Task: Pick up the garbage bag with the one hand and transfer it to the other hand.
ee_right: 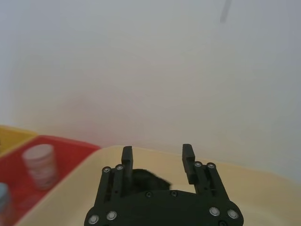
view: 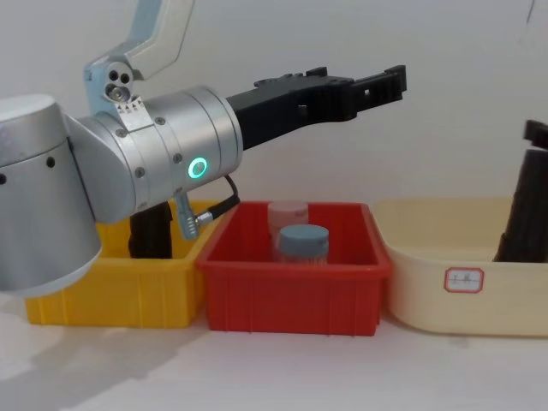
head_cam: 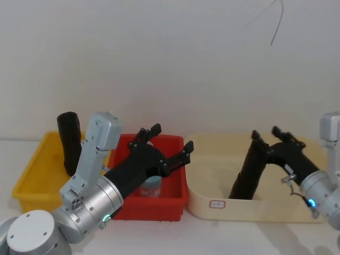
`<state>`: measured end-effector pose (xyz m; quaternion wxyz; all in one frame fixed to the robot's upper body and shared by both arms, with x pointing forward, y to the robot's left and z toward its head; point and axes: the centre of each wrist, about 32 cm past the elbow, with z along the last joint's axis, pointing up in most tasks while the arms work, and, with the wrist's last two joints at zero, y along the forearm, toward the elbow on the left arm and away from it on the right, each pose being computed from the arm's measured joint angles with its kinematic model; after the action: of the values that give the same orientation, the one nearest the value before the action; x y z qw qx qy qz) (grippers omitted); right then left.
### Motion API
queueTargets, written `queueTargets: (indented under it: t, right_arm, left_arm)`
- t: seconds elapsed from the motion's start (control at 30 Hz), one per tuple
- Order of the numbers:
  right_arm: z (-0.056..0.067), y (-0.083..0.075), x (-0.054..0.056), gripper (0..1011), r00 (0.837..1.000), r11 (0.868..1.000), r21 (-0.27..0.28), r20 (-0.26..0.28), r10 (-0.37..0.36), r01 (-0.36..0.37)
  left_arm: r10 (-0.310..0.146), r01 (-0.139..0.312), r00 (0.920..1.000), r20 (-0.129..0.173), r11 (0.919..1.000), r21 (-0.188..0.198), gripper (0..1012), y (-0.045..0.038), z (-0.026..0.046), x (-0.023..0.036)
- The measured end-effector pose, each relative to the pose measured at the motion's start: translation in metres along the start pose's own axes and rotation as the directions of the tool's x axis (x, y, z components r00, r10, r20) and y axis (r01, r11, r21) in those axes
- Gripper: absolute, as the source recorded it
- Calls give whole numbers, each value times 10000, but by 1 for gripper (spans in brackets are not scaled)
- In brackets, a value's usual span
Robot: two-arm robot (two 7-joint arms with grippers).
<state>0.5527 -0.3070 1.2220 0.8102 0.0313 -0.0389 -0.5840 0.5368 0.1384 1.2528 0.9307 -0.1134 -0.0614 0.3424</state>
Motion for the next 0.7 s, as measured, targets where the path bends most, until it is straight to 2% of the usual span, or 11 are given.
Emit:
queueTargets:
  t: [0.07,0.17,0.27,0.43,0.53,0.7]
  right_arm:
    - [24,-14,42,643,9997,9997,-69,97,-224,225]
    - [97,-52,147,747,9969,9974,-232,411,-670,680]
    - [153,-77,208,799,9938,9952,-357,679,-885,911]
    - [260,-110,290,961,9887,9930,-480,1101,-1021,1079]
    - [300,-116,303,1001,9876,9934,-489,1234,-973,1039]
    - [394,-118,304,1001,9871,9962,-460,1458,-668,742]
  left_arm:
    - [-1,1,10000,0,10000,0,1000,0,0,0]
    - [0,0,10000,0,10000,0,1000,0,0,0]
    - [0,0,10000,0,10000,1,1000,0,0,0]
    - [0,0,10000,0,10000,0,1000,0,0,0]
    - [-1,1,10000,-1,10000,1,1000,0,0,0]
    - [-1,1,10000,-1,10000,1,1000,0,0,0]
